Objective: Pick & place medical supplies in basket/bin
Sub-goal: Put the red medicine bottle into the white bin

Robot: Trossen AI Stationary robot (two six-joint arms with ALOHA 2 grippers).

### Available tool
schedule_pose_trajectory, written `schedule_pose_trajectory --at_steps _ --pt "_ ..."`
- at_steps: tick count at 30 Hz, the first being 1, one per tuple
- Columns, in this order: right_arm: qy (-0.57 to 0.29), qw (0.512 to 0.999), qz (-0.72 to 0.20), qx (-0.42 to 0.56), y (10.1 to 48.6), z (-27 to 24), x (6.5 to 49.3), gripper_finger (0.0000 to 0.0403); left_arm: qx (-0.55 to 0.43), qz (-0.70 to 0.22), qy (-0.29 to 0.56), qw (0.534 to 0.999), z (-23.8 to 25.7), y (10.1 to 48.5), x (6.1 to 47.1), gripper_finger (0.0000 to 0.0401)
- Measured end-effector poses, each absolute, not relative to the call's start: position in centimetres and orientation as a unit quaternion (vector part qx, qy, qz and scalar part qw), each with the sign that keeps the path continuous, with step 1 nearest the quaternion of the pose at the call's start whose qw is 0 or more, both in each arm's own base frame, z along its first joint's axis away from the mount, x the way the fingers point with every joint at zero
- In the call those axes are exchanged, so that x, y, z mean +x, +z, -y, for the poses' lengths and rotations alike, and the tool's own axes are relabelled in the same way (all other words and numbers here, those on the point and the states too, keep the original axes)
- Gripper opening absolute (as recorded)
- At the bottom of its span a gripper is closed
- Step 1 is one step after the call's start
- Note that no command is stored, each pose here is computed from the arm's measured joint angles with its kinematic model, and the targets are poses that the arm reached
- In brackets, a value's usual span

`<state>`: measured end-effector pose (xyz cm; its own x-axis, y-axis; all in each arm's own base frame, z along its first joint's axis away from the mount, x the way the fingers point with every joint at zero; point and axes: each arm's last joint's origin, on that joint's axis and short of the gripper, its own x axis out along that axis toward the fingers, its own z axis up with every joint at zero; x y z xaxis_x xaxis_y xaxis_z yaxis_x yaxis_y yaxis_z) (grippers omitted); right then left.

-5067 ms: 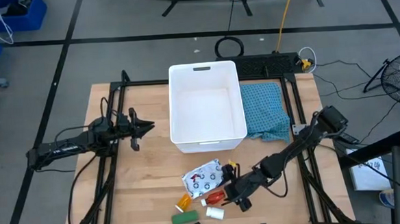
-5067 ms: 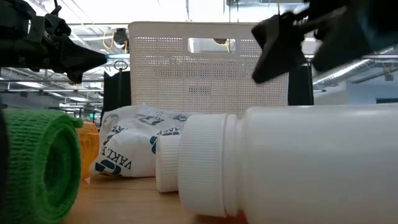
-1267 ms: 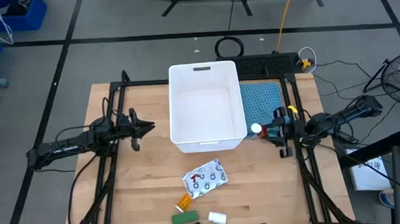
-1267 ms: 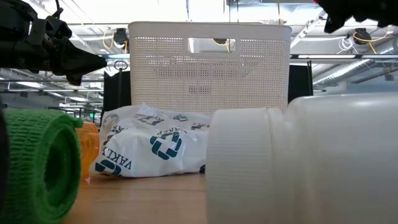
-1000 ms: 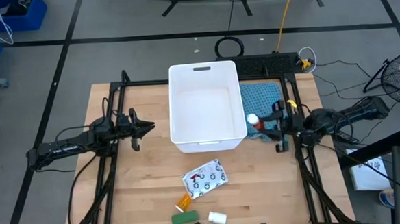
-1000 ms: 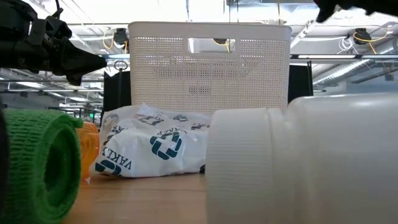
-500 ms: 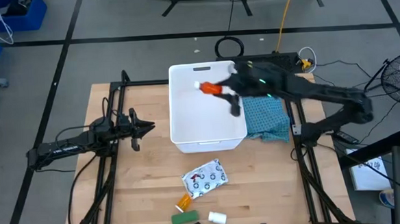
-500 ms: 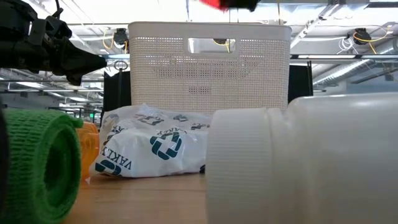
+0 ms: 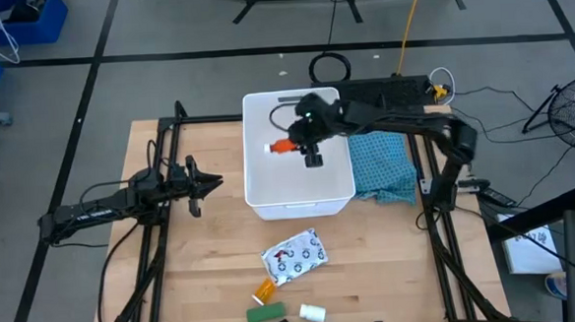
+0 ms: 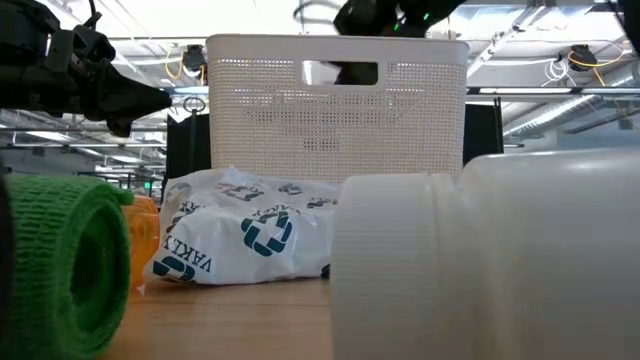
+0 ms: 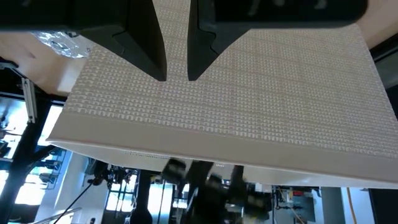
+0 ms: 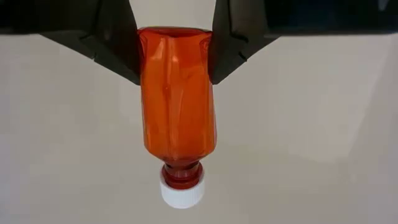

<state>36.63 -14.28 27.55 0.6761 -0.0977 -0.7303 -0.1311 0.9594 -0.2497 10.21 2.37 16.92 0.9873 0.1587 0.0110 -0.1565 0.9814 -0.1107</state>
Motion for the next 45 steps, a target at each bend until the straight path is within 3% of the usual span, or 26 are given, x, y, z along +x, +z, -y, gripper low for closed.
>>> schedule_pose_trajectory --at_steps 10,30,38,45 --pt "0.018 0.892 -0.444 -0.083 21.7 17.3 38.1 0.0147 -0.052 0.010 0.079 0.995 -2.4 16.9 10.2 0.0067" --pt "0.044 0.858 -0.511 -0.015 14.4 18.4 39.0 0.0155 -0.049 0.010 0.090 0.995 -2.4 16.9 10.2 0.0067" --pt "0.043 0.856 -0.514 -0.017 15.0 18.3 38.7 0.0166 -0.049 0.010 0.090 0.995 -2.4 16.9 10.2 0.0067" --pt "0.011 0.867 -0.496 -0.040 17.3 18.3 38.5 0.0202 -0.049 0.010 0.091 0.995 -2.4 16.9 10.2 0.0067"
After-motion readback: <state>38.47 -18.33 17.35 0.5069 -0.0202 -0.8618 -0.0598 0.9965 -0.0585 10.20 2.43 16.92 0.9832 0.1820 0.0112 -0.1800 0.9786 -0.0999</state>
